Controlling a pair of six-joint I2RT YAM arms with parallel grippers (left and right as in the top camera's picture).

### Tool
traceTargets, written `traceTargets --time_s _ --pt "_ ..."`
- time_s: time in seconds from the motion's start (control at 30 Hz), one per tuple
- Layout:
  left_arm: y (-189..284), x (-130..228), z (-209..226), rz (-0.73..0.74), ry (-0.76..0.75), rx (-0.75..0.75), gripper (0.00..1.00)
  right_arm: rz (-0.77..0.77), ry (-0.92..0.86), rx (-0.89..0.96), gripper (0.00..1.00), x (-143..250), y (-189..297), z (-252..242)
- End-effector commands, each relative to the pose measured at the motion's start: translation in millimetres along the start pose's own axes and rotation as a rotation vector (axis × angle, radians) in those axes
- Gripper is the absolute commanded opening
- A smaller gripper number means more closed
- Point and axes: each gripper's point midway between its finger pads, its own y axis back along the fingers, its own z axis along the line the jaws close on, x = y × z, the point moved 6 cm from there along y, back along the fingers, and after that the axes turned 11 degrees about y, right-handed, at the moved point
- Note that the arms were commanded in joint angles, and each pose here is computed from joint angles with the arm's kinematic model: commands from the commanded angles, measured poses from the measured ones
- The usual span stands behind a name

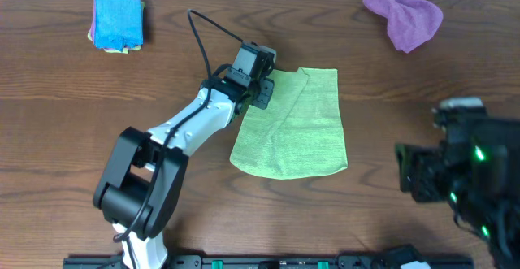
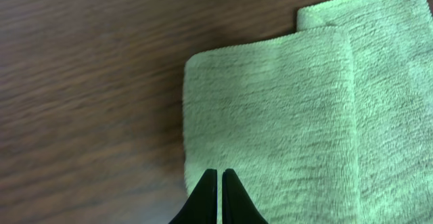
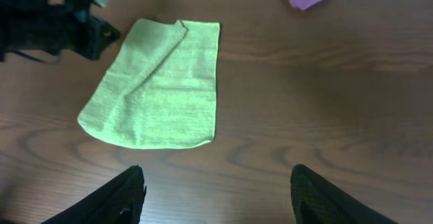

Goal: Fold the cloth

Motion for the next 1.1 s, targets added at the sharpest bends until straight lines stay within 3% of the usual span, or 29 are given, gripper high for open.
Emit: traceTargets --time_s 0.0,0.3,0.87,1.07 --pt "-6 -6 -6 -0.018 -0.024 0.047 0.05 -0.055 -0.028 -0.006 0.72 13 20 -2" --pt "-33 2 -3 -0.014 -0.024 0.046 0.06 -0.004 -0.053 -0.004 0.73 44 32 -3" --pt "-59 -4 -2 -0.103 -0.111 0.052 0.06 0.074 -0.072 -0.004 0.73 58 31 -3" --pt "-60 -15 4 -0.170 -0.173 -0.016 0.06 0.073 -0.071 -0.004 0.73 58 31 -3"
